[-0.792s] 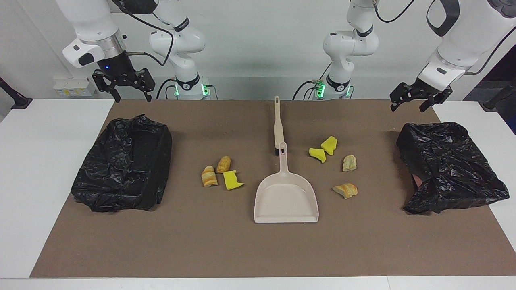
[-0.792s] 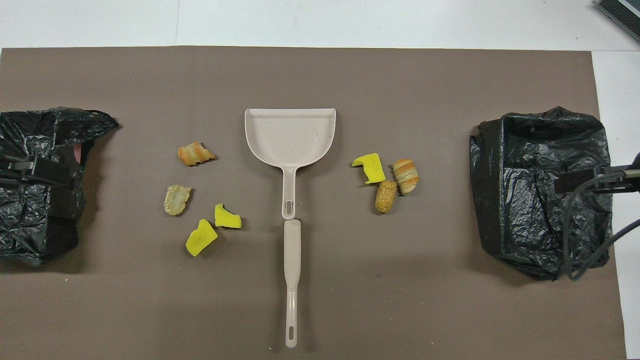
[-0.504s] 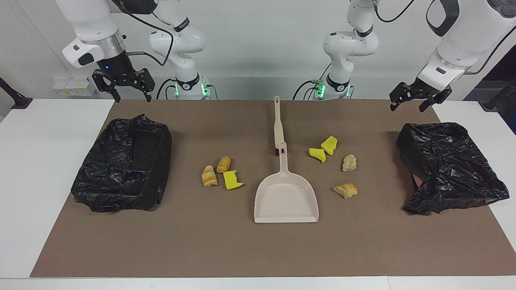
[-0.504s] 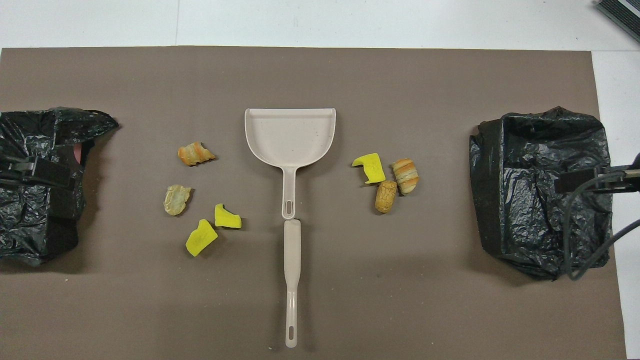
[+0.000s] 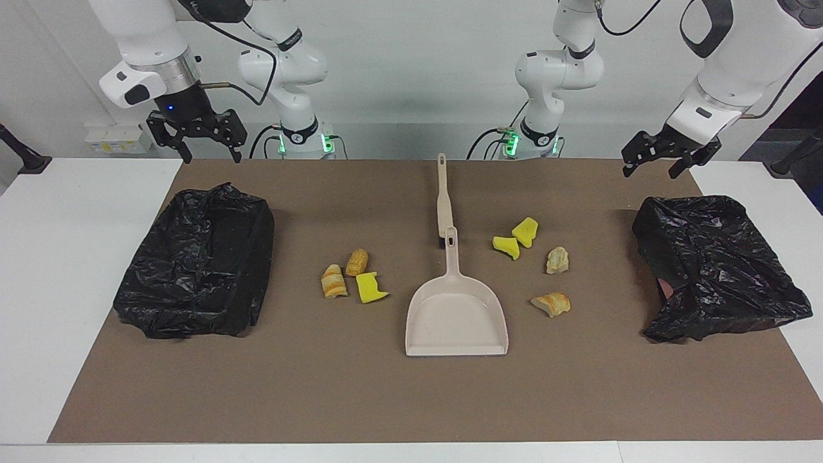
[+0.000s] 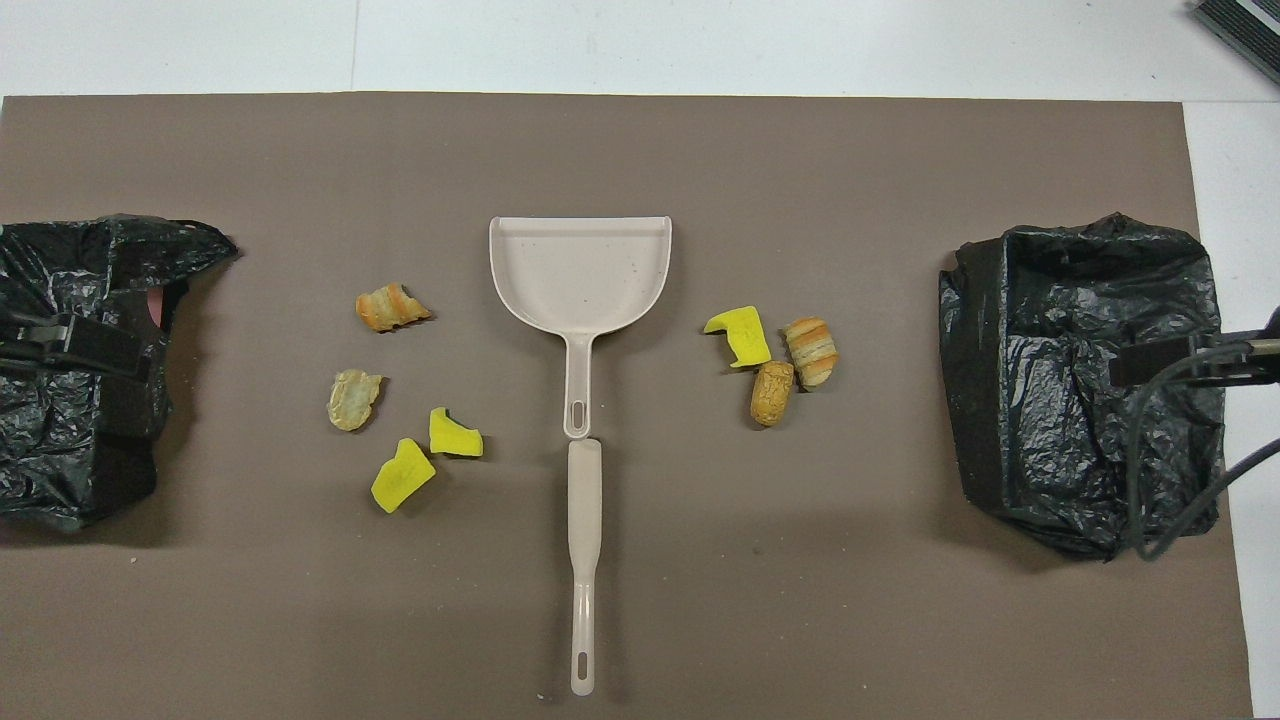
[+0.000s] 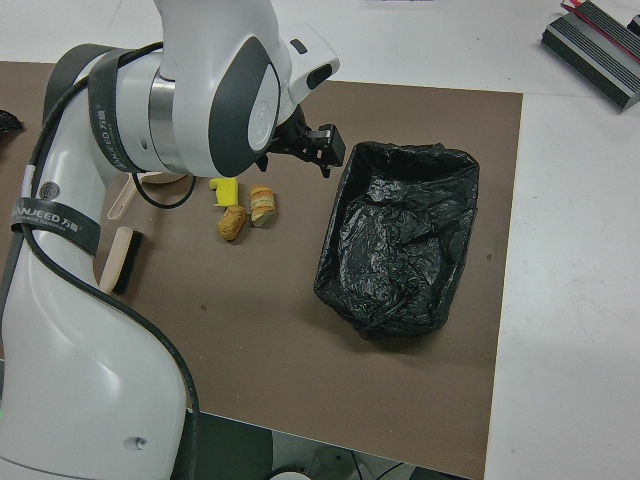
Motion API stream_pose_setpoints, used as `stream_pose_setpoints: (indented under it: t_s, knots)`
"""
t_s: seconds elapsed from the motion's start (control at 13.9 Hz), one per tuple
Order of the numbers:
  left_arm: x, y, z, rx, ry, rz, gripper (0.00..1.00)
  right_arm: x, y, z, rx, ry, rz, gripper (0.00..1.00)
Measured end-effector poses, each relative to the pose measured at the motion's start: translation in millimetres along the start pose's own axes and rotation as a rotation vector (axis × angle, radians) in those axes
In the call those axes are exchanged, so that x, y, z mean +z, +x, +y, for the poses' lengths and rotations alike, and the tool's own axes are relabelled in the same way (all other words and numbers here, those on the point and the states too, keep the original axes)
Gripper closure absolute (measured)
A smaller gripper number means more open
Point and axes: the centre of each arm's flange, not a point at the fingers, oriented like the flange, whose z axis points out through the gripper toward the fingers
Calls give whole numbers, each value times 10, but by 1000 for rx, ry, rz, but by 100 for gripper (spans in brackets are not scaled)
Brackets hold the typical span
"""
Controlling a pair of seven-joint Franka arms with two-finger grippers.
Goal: Sweep and dump trash in bin
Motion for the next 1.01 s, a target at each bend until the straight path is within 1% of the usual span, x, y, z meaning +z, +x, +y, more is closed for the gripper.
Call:
stream_pose_setpoints:
  t_s: [0.29, 0.5, 0.65, 0.86, 1.01]
  knots:
    - [50, 0, 31, 7, 0, -11, 0, 1, 0, 2, 0, 0, 0, 0]
    - [177, -51, 240, 41, 2, -35, 0, 1, 0, 2, 0, 0, 0, 0]
    - [302, -116, 465, 43, 6, -42, 0, 1, 0, 2, 0, 0, 0, 0]
    - [478, -210, 935, 30, 17, -40, 0, 1, 0, 2, 0, 0, 0, 0]
    - [541, -296, 1251, 28, 22, -29, 0, 2, -1, 2, 0, 0, -1, 0]
